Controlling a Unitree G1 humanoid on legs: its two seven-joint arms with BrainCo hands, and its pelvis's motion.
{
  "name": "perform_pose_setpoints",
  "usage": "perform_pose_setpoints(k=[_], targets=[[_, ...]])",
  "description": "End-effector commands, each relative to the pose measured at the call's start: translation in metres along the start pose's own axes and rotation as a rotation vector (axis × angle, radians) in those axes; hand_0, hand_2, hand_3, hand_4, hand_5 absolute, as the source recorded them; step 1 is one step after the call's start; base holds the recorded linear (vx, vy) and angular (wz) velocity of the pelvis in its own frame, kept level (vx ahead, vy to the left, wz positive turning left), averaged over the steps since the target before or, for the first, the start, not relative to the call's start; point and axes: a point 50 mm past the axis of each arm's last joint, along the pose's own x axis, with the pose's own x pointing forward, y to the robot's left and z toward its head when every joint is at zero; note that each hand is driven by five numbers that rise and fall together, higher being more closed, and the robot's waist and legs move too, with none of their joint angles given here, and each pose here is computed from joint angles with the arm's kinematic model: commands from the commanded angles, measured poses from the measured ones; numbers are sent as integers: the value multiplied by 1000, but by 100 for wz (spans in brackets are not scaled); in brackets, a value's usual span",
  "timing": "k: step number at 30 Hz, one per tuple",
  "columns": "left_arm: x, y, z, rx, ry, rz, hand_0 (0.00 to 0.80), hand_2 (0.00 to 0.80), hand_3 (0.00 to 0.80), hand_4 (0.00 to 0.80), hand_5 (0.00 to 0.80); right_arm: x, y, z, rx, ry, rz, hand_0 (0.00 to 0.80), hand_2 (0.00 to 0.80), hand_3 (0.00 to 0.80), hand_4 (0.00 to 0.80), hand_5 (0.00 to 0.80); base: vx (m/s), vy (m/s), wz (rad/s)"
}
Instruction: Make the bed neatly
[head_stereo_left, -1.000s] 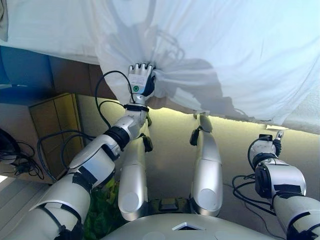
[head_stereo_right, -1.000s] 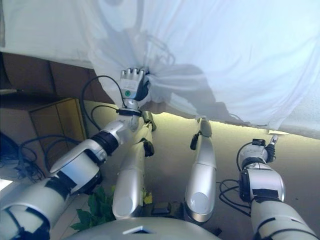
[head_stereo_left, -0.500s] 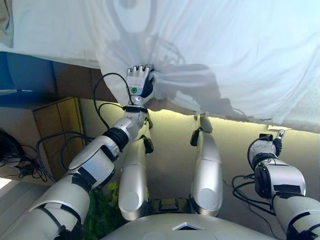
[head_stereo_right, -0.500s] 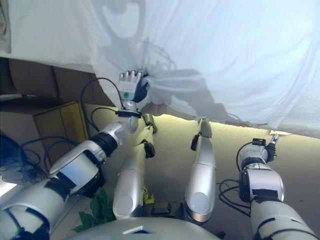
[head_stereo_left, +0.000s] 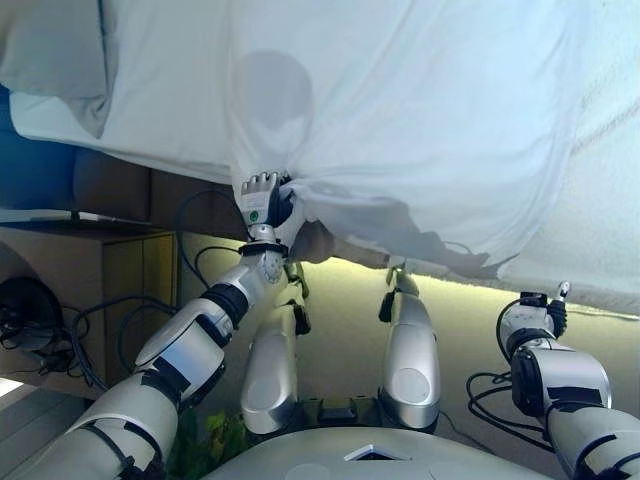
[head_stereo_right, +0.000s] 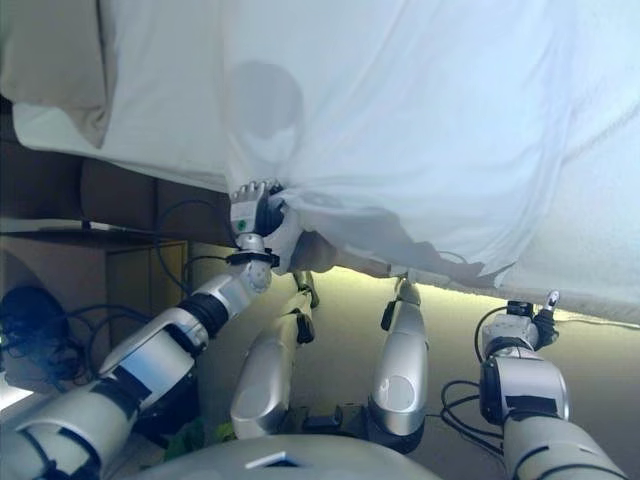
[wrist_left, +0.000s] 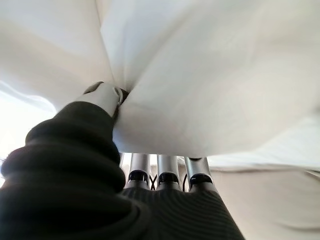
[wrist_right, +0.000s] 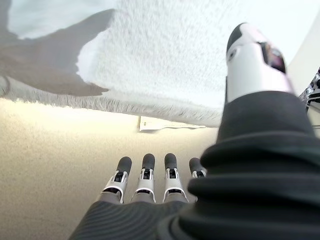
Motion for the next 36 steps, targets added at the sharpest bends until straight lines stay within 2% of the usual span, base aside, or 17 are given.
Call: perform_pose_setpoints(k=[1, 10, 23, 27, 36], targets=[[-5, 21, -53, 15, 232, 102, 800, 800, 800, 800, 800, 11, -27, 24, -10, -113, -57, 0, 0, 0, 0, 0, 75, 63, 6], [-39, 27, -100, 90, 383, 81, 800, 800, 800, 800, 800, 20, -58, 37, -55, -137, -92, 0, 0, 0, 0, 0, 88, 29, 7], [-128, 25, -159, 253, 618, -90, 800, 800, 800, 800, 800, 28, -105, 68, -145, -223, -169, 0, 0, 0, 0, 0, 119, 72, 1], [-151, 21, -166, 255, 679, -144, 800, 800, 800, 800, 800, 29, -112, 75, -171, -245, -191, 0, 0, 0, 0, 0, 99, 70, 0], [-183, 14, -168, 249, 738, -212, 800, 800, 800, 800, 800, 26, -140, 67, -166, -242, -238, 0, 0, 0, 0, 0, 41, -6, 4]])
